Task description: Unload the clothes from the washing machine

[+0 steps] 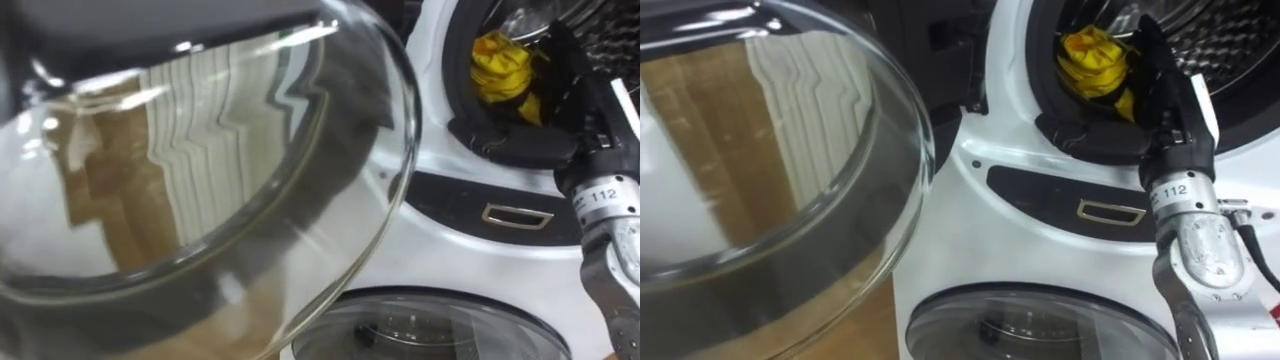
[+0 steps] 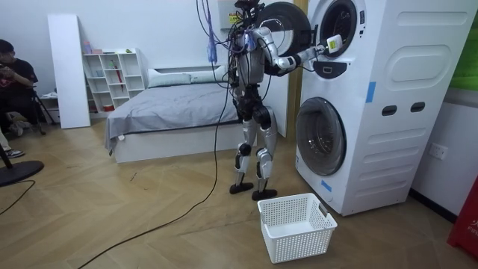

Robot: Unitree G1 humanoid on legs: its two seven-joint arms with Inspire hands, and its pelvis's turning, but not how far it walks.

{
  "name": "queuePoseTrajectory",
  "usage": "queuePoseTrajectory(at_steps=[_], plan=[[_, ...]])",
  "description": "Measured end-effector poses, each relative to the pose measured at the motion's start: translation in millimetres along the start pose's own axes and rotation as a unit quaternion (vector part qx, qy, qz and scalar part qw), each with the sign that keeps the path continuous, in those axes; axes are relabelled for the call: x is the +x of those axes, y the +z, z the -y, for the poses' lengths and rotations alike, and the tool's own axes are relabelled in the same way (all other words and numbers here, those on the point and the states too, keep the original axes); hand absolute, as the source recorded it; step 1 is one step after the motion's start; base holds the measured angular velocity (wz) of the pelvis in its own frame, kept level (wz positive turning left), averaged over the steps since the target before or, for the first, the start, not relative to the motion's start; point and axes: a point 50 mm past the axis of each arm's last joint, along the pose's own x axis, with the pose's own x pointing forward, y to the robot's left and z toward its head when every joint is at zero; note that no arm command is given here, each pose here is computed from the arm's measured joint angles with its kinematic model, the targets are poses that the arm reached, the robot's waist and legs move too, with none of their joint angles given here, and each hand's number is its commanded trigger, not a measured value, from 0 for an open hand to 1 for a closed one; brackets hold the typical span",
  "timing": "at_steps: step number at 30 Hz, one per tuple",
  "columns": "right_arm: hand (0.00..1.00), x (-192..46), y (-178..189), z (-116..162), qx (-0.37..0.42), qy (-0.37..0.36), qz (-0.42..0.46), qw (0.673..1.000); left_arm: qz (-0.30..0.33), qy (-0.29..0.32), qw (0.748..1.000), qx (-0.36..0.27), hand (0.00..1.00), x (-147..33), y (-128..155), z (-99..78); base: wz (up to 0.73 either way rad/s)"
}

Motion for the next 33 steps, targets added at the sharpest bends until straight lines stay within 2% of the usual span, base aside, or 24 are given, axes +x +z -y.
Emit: queuePoseTrajectory(at_steps=[9,33], plan=[[0.00,1,5,20,0.018,-0.051,0.007,0.999,-0.016,0.009,1.000,-0.001,0.00,-2.6,-12,-0.7,-0.01],[0.00,1,5,25,-0.009,-0.085,0.010,0.996,-0.028,0.009,1.000,-0.008,0.00,-4.8,-19,-2.8,0.01]])
